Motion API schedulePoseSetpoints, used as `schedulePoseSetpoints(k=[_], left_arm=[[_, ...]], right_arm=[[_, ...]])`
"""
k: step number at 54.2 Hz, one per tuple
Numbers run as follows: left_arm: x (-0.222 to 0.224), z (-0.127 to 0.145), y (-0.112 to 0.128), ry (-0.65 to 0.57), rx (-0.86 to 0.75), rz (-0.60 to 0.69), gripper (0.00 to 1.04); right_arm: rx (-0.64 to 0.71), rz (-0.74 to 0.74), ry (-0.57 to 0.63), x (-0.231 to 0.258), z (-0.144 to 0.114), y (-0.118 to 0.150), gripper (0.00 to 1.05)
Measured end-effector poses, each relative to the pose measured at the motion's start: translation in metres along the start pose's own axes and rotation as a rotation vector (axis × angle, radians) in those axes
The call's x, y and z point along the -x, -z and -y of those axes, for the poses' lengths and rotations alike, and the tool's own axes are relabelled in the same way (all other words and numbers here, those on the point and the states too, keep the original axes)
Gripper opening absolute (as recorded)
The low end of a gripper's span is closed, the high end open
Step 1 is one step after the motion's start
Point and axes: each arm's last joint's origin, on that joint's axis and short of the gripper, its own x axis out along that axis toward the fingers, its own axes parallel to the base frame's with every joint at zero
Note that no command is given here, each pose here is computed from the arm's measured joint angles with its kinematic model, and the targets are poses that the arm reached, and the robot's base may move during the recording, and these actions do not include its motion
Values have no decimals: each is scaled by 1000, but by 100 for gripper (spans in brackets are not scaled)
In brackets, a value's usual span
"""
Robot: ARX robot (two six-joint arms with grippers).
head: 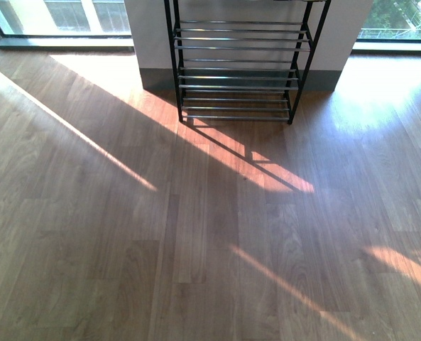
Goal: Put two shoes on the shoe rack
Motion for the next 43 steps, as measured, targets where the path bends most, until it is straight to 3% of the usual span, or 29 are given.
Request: schedulePoseSetpoints(k=[8, 43], left_arm=[[0, 0, 0, 0, -1, 0, 97], [0, 0, 0, 0, -2, 0, 95]], right_arm=[[0, 0, 0, 0, 0, 0, 96], [0, 0, 0, 0, 0, 0, 96]])
